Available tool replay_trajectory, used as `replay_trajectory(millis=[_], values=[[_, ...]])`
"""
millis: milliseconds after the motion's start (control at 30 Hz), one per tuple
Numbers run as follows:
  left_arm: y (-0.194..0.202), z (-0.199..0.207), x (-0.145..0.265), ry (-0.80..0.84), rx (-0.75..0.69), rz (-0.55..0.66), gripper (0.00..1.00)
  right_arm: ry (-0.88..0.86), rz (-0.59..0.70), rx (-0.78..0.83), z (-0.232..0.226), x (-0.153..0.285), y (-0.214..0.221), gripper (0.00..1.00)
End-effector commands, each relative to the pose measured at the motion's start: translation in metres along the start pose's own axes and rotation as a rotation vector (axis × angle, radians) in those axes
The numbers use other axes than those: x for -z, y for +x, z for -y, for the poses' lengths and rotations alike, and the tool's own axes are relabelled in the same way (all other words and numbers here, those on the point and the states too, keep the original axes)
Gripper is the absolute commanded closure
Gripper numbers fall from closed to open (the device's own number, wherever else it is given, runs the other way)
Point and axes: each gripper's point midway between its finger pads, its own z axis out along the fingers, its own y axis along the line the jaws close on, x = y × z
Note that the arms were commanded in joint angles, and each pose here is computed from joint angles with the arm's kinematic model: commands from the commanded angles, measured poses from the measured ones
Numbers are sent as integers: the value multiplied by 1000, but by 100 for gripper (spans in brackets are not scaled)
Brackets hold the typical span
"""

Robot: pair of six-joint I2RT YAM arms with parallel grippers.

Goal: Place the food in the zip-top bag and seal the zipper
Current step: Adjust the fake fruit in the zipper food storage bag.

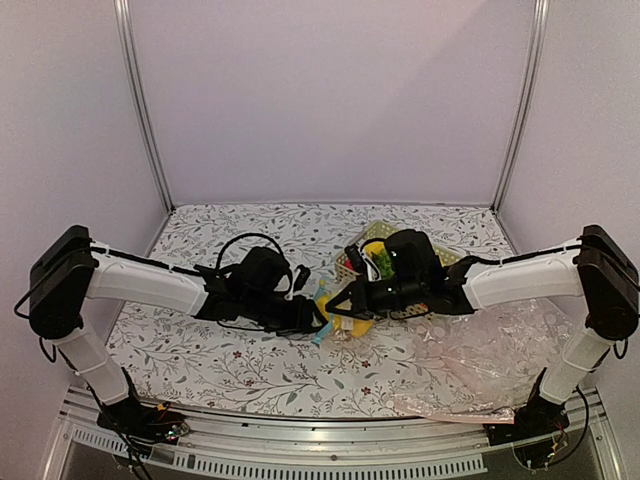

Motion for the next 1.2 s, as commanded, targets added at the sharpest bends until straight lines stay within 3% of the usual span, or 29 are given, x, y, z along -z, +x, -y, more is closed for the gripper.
replay_trajectory(millis=[0, 533, 700, 900, 1033, 1167], values=[[-26, 11, 3, 38, -1, 88, 51, -74, 3, 25, -17, 6, -2, 100], [-38, 11, 8, 88, 19, 176, 51, -131, -8, 23, -28, 13, 4, 100], [-36, 14, 14, 101, 24, 168, 50, -55, 65, 7, -14, 19, -4, 100], [-27, 3, 47, 41, 25, 183, 31, 30, 154, 11, -4, 32, -15, 100], [-18, -4, 72, 5, 19, 190, 9, 30, 139, 35, -6, 31, -15, 100], [-12, -15, 86, -43, 26, 190, 3, 16, 101, 53, -5, 24, -10, 100]])
